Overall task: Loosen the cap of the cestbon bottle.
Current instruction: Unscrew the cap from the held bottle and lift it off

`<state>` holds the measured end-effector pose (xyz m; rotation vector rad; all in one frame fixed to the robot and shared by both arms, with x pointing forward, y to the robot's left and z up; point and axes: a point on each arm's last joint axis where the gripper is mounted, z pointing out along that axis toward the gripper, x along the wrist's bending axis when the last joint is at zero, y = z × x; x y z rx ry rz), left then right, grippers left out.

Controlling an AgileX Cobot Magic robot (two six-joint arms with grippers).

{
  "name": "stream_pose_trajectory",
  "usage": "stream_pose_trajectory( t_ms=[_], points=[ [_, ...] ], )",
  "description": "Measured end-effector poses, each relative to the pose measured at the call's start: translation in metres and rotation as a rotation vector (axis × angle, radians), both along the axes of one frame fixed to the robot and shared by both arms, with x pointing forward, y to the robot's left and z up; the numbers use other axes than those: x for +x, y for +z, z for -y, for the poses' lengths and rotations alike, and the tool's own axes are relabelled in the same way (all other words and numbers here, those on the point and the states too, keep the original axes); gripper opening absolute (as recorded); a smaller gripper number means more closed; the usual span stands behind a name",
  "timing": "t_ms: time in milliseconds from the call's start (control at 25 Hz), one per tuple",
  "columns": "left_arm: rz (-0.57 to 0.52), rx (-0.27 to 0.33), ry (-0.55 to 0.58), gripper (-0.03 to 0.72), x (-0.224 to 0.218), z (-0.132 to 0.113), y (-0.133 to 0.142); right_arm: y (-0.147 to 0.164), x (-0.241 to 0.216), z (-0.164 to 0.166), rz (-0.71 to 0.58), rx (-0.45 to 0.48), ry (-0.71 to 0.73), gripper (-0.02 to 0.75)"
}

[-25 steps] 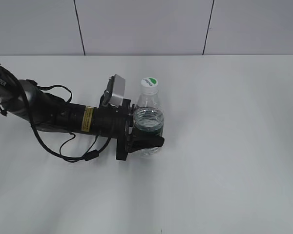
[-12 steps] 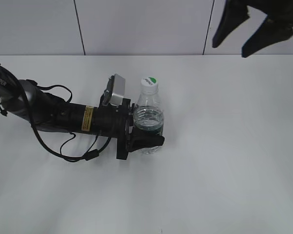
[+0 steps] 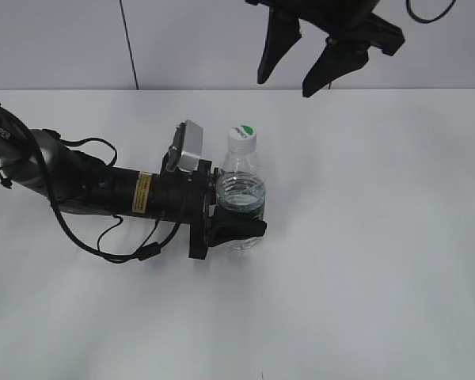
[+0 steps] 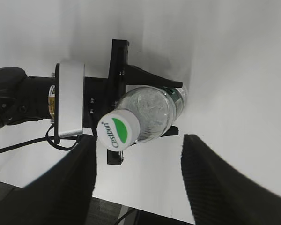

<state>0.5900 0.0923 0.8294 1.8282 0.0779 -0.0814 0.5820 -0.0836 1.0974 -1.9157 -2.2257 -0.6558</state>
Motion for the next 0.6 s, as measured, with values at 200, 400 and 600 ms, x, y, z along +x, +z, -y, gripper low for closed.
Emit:
stream_pose_trajectory(
  t_ms=[200, 400, 600],
  points=[
    [-0.001, -0.002, 0.006, 0.410, 0.000, 0.000, 0.000, -0.015, 0.001, -0.014, -0.032, -0.014, 0.026, 0.440],
    [-0.002, -0.002, 0.020, 0.410, 0.002, 0.000, 0.000, -0.018, 0.002, -0.016, -0.044, -0.015, 0.016, 0.440],
    [-0.002, 0.001, 0.027, 0.410, 0.002, 0.000, 0.000, -0.026, 0.002, -0.029, -0.061, -0.022, 0.034, 0.440]
  ],
)
